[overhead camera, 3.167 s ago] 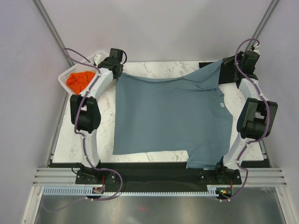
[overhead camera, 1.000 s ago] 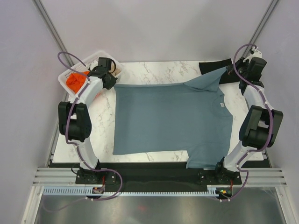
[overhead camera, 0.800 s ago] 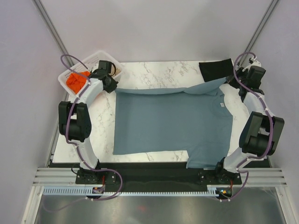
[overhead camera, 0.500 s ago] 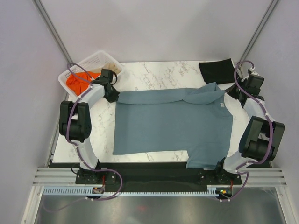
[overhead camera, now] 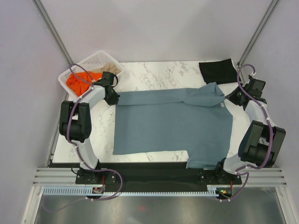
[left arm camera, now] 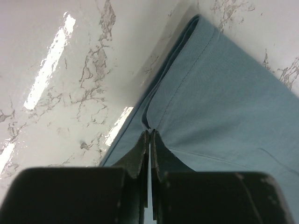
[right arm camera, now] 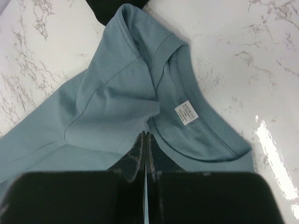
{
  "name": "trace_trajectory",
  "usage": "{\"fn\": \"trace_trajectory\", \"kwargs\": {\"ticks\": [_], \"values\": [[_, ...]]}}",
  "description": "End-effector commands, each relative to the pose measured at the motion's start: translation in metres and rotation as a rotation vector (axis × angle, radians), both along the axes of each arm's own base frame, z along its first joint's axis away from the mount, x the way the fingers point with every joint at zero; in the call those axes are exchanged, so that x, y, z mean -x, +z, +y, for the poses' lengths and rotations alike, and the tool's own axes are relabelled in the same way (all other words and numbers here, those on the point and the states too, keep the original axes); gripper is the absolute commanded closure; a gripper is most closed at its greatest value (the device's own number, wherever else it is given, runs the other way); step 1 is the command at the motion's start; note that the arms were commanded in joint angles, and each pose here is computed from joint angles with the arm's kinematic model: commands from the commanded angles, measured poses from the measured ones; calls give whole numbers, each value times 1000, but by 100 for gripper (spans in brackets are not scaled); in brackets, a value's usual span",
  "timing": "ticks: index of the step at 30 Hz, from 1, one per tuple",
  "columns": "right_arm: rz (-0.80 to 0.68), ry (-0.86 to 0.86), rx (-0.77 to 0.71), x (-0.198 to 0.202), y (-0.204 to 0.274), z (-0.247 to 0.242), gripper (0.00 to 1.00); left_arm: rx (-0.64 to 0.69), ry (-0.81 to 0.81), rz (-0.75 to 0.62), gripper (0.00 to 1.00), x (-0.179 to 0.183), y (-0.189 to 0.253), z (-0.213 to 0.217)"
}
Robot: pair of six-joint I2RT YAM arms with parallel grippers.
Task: Fold and stack the t-shirts
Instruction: Fold the tshirt
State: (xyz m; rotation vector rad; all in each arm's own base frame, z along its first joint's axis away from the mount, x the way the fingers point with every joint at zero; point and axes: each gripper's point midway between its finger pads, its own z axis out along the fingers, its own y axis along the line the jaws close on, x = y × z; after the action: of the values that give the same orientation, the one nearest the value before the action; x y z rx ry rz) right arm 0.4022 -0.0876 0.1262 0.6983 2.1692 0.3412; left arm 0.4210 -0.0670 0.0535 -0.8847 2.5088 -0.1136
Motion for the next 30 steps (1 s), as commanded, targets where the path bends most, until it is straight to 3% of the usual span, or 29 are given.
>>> {"fn": "trace_trajectory", "kwargs": {"ticks": [1,23,30], "values": [[0,2,-24,11,11,7,100,-54,-25,-45,98,-4,13,8],[22,-33,-1,34,38,8,100,-94,-46,-70,98,7,26,16],[88,-46,-9,46,14,8,100,-71,-55,-29,98,22,13,12]]}}
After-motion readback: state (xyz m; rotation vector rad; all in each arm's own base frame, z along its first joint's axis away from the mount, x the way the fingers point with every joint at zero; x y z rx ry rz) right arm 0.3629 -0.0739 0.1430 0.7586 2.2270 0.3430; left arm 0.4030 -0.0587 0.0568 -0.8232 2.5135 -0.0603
